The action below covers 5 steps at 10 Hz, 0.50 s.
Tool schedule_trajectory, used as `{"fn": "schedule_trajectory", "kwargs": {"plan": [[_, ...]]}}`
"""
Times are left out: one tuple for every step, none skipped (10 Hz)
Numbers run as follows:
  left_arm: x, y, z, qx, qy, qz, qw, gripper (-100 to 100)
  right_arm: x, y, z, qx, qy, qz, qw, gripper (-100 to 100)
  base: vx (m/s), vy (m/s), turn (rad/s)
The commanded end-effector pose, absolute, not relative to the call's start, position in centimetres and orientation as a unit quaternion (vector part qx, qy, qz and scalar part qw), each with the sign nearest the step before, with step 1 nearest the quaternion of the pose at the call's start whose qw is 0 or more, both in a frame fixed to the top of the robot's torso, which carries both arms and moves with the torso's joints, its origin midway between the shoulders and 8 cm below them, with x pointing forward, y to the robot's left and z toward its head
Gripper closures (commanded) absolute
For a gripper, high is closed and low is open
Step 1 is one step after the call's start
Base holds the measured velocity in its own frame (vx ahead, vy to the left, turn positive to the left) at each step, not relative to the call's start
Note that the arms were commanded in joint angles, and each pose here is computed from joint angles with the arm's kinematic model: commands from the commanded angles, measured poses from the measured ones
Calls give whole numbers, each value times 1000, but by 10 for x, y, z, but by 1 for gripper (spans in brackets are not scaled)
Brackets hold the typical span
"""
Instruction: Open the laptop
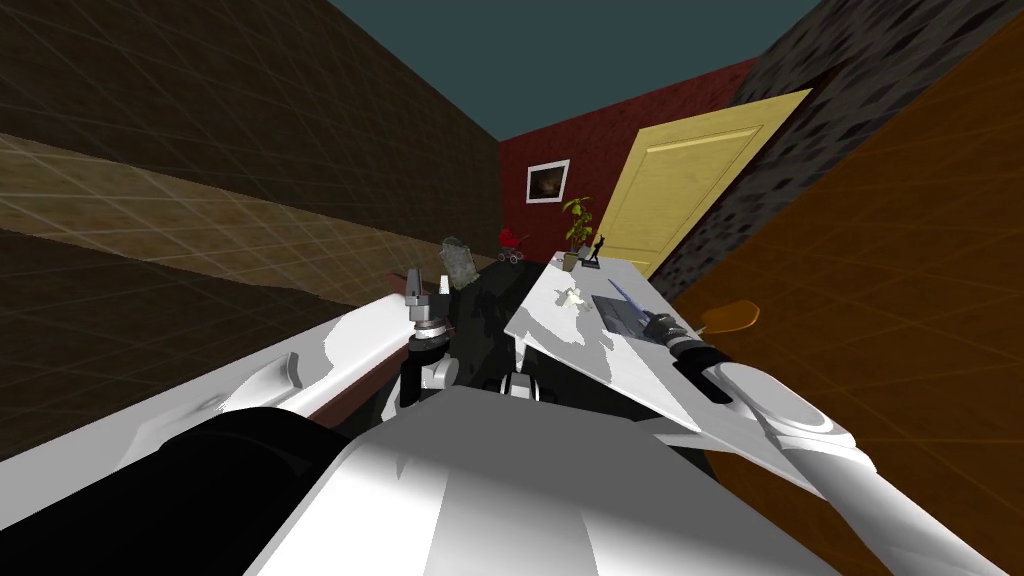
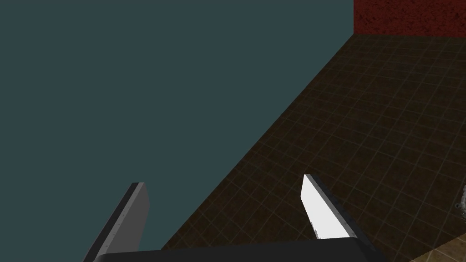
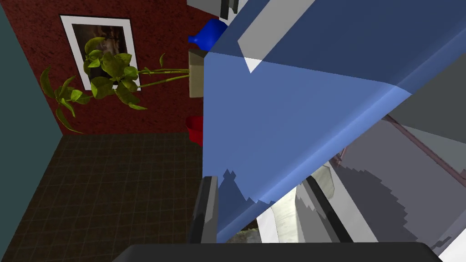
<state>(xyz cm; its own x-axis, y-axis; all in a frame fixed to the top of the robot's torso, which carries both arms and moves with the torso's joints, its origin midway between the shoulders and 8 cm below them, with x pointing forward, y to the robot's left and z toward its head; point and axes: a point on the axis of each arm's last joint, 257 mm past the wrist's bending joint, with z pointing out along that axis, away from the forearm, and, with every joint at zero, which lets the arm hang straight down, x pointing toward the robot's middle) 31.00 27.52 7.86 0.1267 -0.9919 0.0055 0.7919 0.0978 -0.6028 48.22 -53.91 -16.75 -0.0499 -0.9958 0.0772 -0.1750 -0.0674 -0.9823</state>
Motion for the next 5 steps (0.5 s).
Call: {"fn": "schedule_trajectory", "kwargs": {"plan": [[310, 275, 79, -240, 208, -627, 711, 0, 480, -540, -171, -557, 529, -493, 408, 100, 23, 35, -7], [310, 275, 79, -240, 208, -627, 711, 0, 471, -543, -188, -581, 516, -506, 375, 100, 49, 45, 2], [310, 275, 79, -240, 208, -627, 711, 0, 478, -546, -169, -571, 521, -498, 393, -100, 38, 54, -36], [310, 275, 79, -240, 208, -627, 711, 0, 479, -549, -164, -572, 520, -497, 393, -100, 11, 41, -45], [310, 275, 79, -240, 208, -627, 711, 0, 479, -551, -159, -573, 520, -497, 394, -100, 3, 37, -34]]}}
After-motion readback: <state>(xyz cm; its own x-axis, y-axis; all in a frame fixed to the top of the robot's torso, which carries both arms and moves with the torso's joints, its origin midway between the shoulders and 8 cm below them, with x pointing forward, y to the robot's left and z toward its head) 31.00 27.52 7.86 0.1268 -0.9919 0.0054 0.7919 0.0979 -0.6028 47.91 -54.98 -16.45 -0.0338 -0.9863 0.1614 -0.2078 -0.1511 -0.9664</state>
